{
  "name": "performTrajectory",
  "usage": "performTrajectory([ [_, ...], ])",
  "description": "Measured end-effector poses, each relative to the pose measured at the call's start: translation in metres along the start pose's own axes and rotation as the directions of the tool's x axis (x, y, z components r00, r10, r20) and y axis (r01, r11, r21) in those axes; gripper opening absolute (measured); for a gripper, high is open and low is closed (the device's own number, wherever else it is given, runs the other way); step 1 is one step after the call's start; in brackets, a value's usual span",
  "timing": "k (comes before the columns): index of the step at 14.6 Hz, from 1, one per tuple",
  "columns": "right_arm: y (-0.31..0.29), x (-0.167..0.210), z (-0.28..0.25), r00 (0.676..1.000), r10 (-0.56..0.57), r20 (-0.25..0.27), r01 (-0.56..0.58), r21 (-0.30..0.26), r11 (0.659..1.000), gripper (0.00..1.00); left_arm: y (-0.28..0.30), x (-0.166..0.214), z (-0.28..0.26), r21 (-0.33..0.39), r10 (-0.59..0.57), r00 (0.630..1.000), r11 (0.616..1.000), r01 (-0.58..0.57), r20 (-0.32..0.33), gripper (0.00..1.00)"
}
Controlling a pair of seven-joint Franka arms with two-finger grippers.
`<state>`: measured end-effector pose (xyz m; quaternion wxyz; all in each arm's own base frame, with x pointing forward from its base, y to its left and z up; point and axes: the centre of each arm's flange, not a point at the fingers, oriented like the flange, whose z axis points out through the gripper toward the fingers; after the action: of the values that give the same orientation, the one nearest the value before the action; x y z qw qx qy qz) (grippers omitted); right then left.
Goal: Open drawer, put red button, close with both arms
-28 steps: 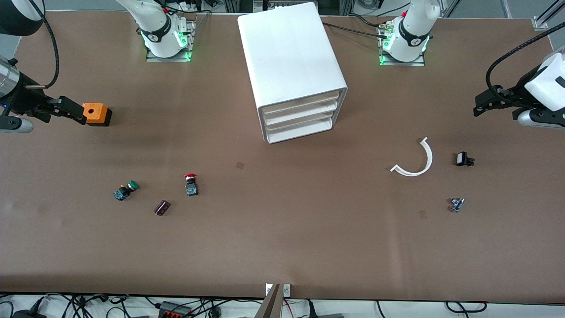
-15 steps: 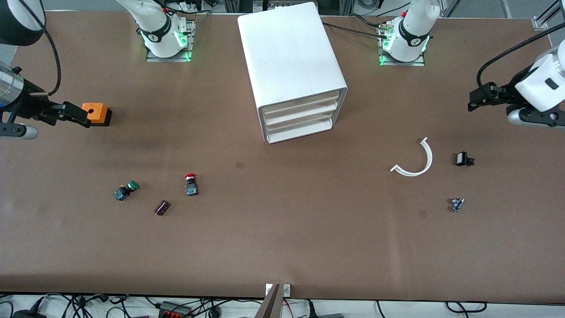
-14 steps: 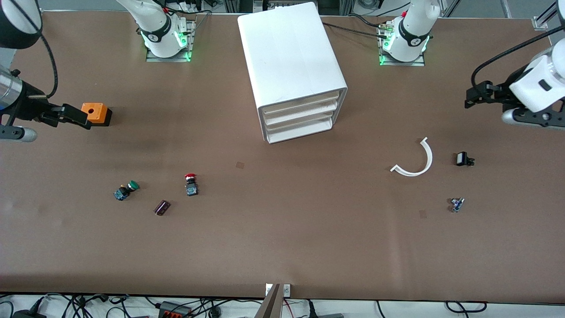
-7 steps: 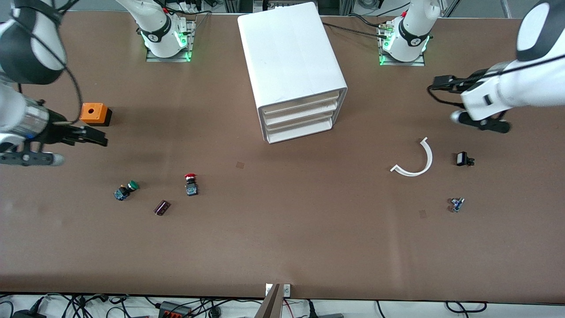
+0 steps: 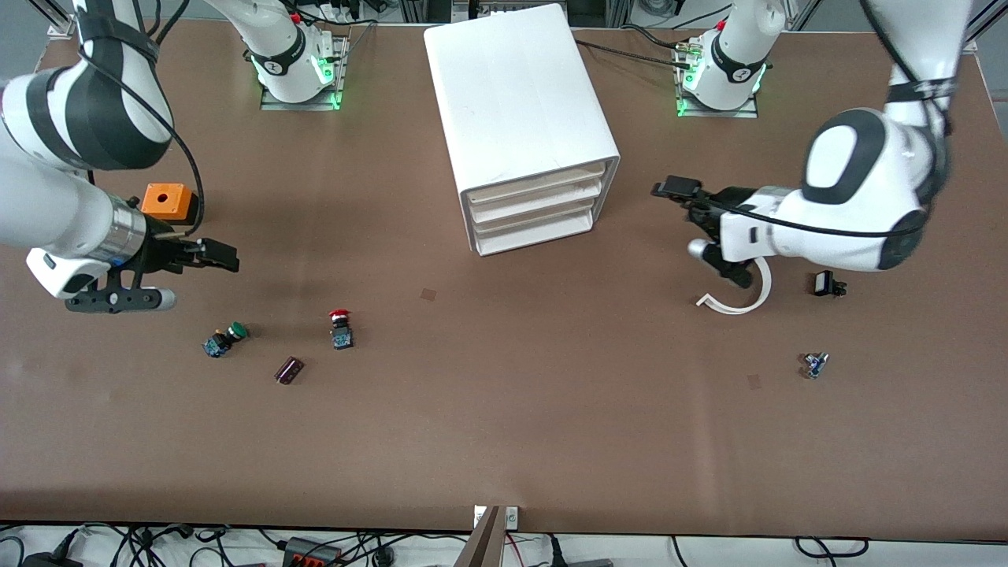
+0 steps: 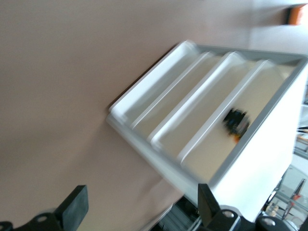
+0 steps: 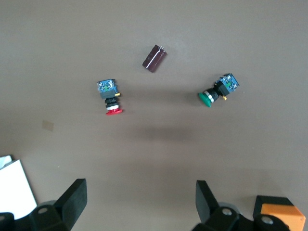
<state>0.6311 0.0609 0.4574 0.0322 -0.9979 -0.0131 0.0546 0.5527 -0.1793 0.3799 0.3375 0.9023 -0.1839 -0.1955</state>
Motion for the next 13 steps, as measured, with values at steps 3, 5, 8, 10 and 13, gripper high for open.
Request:
performTrajectory([
  [3,-0.004,0.015,0.038,1.000,-0.011,0.029,0.012,-0.003,1.000,1.00,-0.003,0.014,0.054,-0.070,0.103,0.994,0.992,-0.105,-0.030,1.00],
  [5,-0.020,0.026,0.068,0.999,-0.037,0.034,0.037,-0.006,0.999,1.00,-0.012,0.020,0.078,-0.135,0.150,0.988,0.979,-0.154,-0.039,1.00],
  [8,-0.037,0.041,0.106,0.998,-0.060,0.026,0.061,-0.011,0.998,1.00,-0.037,0.020,0.110,-0.196,0.133,0.990,0.971,-0.140,-0.048,1.00],
  [10,-0.041,0.049,0.133,0.997,-0.066,0.031,0.066,-0.013,0.998,1.00,-0.048,0.020,0.126,-0.207,0.160,0.983,0.962,-0.175,-0.087,1.00],
  [13,-0.062,0.056,0.169,0.995,-0.095,0.025,0.096,-0.017,0.995,1.00,-0.050,0.017,0.156,-0.276,0.165,0.976,0.940,-0.199,-0.141,1.00],
])
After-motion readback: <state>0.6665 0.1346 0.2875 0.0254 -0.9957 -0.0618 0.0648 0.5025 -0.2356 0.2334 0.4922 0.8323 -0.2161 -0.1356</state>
